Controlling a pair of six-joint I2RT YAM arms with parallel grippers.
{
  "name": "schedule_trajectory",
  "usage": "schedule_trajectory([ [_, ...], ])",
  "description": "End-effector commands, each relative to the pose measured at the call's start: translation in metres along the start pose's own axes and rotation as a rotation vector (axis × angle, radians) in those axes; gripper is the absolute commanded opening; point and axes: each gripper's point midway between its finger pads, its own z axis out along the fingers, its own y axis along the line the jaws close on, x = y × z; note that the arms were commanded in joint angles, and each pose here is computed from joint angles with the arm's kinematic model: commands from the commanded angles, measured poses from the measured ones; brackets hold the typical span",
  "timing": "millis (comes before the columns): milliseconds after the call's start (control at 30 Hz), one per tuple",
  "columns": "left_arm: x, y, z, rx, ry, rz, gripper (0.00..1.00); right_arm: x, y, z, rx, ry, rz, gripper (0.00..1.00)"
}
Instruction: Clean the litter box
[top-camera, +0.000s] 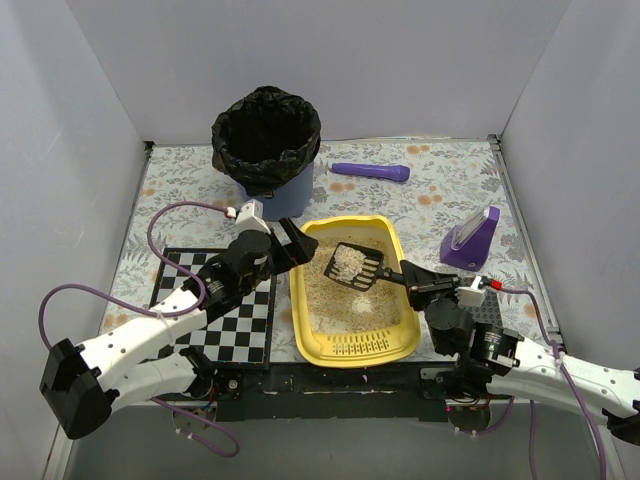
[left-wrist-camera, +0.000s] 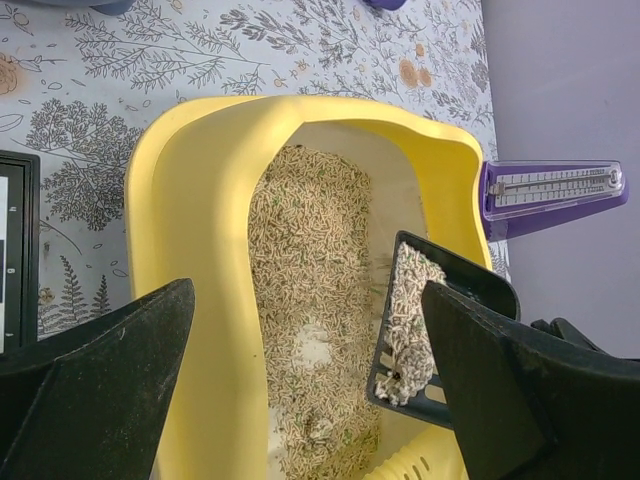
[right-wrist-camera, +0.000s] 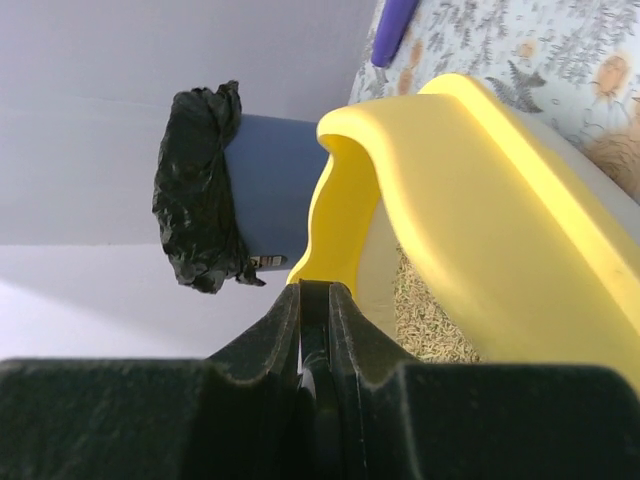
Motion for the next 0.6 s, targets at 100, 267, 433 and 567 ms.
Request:
schedule_trajectory([
  [100,-0.004,0.001,-0.009,0.019,-0.011,-0.010,0.98,-0.002,0.029,0.001,-0.098,-0.018,0.078,0.01],
  [267,-0.001,0.003,-0.012,0.015,0.000,-0.003,0.98,-0.004,0.025,0.001,-0.068,-0.031,0.062,0.01],
  [433,-0.003,0.002,-0.013,0.027,-0.008,-0.004,0.98,-0.006,0.018,0.001,-0.036,-0.032,0.060,0.01],
  [567,-0.004,0.001,-0.012,0.019,-0.006,0.006,0.98,-0.021,0.002,0.000,0.034,-0.095,0.144,0.01],
])
